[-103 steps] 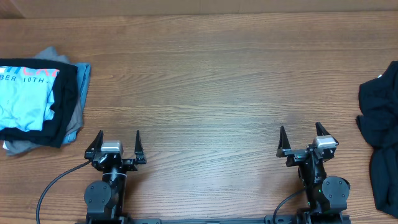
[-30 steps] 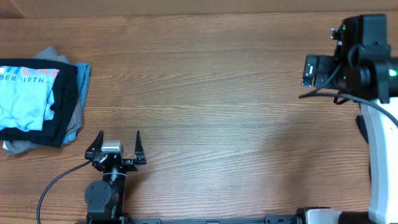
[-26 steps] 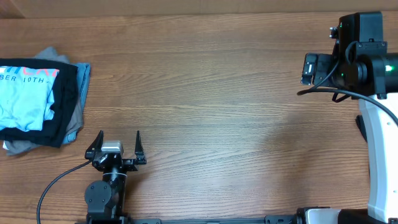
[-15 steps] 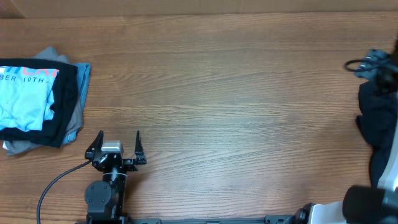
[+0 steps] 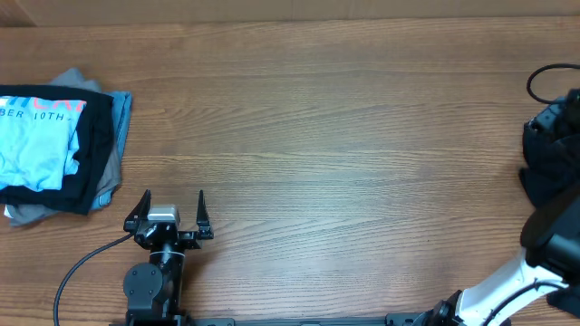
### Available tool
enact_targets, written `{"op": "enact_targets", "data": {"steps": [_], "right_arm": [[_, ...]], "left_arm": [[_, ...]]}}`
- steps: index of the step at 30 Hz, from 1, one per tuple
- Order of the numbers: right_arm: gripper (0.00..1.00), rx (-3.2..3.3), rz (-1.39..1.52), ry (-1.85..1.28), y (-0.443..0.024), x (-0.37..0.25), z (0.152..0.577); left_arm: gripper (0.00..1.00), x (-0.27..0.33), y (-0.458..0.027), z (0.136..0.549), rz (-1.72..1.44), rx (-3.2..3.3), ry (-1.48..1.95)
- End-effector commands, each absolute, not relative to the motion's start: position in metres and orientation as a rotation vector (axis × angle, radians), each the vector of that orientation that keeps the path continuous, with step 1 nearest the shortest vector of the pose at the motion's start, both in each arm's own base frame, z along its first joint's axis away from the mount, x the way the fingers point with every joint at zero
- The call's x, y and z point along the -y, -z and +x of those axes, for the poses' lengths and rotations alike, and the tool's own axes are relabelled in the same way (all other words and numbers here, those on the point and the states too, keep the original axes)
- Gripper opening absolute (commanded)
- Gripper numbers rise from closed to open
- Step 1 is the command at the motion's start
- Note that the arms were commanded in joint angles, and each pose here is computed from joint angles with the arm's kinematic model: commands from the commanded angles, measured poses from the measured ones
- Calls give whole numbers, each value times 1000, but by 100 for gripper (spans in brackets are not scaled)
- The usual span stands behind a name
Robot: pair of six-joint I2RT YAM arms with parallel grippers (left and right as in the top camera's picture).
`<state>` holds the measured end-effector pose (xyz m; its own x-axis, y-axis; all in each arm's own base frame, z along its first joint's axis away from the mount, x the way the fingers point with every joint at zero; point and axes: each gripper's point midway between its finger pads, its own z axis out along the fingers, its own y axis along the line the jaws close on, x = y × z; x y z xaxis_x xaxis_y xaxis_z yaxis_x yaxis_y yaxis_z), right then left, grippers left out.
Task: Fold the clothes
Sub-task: 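Reach the right gripper to the crumpled black t-shirt at right edge, then grasp the black t-shirt with the right gripper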
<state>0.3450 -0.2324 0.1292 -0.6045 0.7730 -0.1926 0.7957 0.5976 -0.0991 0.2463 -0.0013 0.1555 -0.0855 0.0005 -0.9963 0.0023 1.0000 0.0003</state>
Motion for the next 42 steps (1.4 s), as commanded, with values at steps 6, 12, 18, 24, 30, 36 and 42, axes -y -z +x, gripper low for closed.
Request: {"op": "enact_targets", "data": {"steps": [6,12,18,24,30,36,42], "right_arm": [[69,-2682,1458,259,-86,255,339],[69,-2644,1520,259,-66,262,334],[68,-2646,1526,258,-40,259,329],[68,-2637,1540,258,-17,255,324],[68,-2619,1532,258,-12,257,326],[65,-2600,1548,240,-12,256,328],[39,-2595,1543,217,-12,255,331]], "left_arm": [[100,1,-156,246,-4,-1647,12],[100,1,-156,246,-4,-1647,12],[100,1,-156,246,-4,-1647,12],[100,1,-156,246,-4,-1647,12],[100,1,-156,246,-4,-1647,13],[100,1,-156,246,-4,-1647,12],[100,1,-156,246,-4,-1647,12]]}}
